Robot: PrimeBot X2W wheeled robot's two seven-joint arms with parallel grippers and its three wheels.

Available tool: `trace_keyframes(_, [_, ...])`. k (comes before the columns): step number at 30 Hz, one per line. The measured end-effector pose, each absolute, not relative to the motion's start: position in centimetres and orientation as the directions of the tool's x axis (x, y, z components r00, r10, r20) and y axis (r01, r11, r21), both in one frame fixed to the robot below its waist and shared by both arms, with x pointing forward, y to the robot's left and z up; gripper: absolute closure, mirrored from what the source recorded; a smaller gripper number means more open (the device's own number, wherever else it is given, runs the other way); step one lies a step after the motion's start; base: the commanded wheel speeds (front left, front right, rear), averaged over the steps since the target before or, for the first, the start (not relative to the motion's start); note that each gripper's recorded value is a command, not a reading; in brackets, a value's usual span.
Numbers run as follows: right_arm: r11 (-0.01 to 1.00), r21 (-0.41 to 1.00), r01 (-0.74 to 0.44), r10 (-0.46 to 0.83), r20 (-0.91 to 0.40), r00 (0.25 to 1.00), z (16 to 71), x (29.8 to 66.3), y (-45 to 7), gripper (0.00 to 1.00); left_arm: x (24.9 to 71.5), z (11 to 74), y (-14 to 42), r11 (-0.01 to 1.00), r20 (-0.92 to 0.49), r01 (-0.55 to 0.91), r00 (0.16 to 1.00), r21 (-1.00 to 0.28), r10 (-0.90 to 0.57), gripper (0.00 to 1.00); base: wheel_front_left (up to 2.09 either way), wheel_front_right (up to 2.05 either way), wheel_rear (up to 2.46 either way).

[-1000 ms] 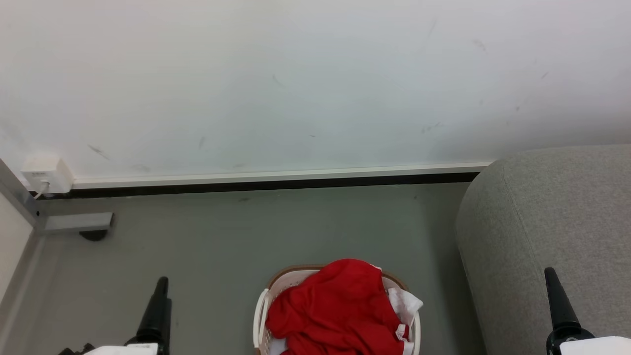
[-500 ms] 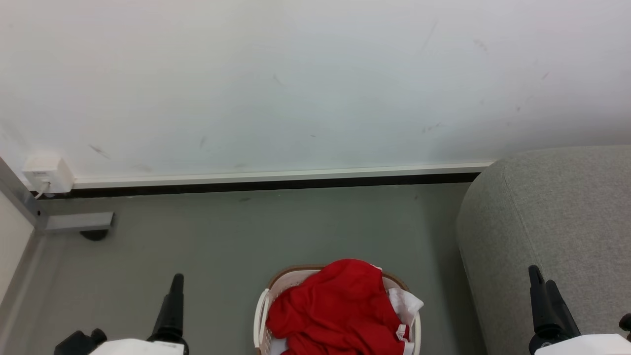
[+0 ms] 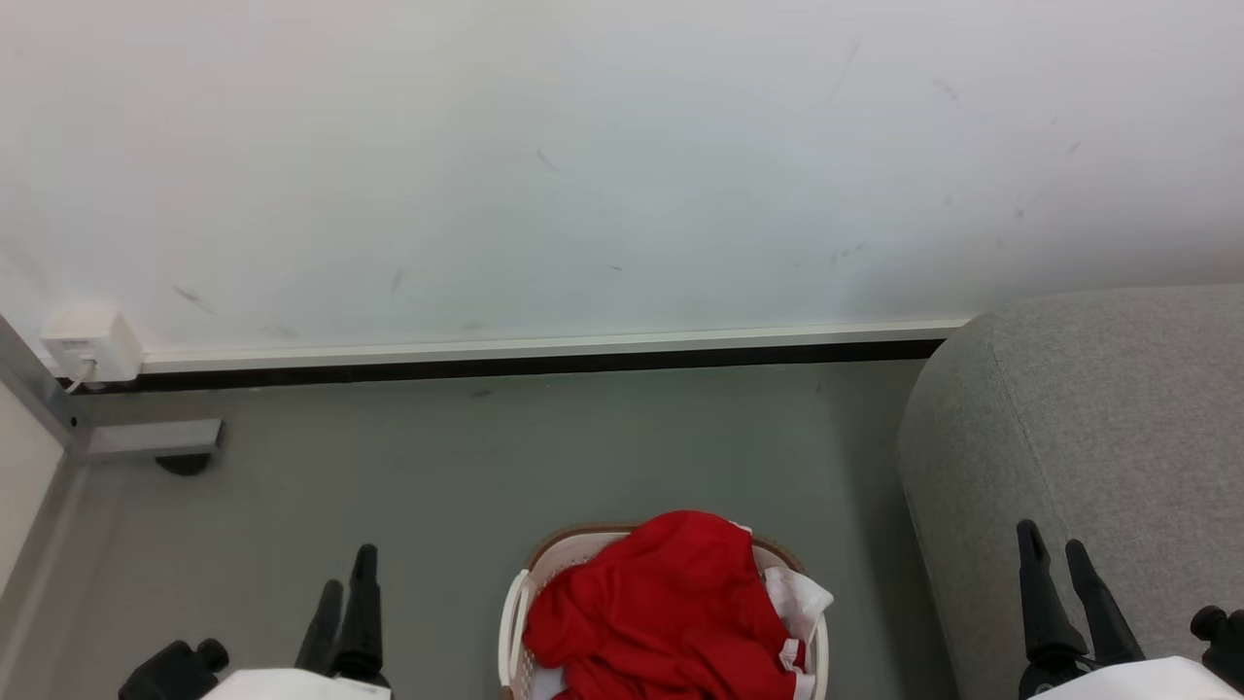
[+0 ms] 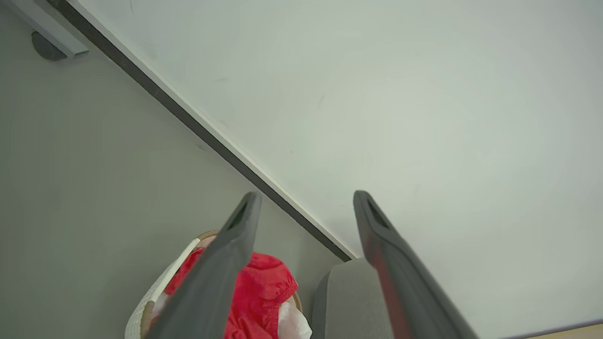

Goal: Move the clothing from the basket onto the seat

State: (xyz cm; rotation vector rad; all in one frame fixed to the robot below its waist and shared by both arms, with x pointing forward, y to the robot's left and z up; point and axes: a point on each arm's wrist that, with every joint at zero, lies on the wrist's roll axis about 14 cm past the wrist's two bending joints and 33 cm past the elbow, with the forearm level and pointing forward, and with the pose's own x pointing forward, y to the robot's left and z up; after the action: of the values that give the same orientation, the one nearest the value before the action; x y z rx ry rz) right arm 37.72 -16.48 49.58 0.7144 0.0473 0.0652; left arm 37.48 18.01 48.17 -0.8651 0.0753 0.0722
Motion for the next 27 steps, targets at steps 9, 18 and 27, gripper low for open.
trace_keyframes(9, [0.824, 0.56, -0.078, 0.094, 0.0, 0.996, 50.0, 37.7, -16.0, 0.0, 37.6, 48.6, 17.8, 0.753, -0.075, -0.074, 0.997, -0.654, 0.033, 0.0, 0.0, 0.0, 0.0])
trace_keyframes(18, [0.882, 0.459, -0.108, 0.112, 0.019, 0.994, 50.3, 37.7, -15.8, 0.0, 37.7, 49.1, 17.6, 0.83, -0.047, -0.053, 0.998, -0.555, 0.033, 0.0, 0.0, 0.0, 0.0])
trace_keyframes(27, [0.915, 0.383, -0.128, 0.124, 0.036, 0.992, 50.6, 37.6, -15.6, 0.0, 37.6, 49.1, 17.6, 0.874, -0.035, -0.044, 0.999, -0.484, 0.031, 0.0, 0.0, 0.0, 0.0])
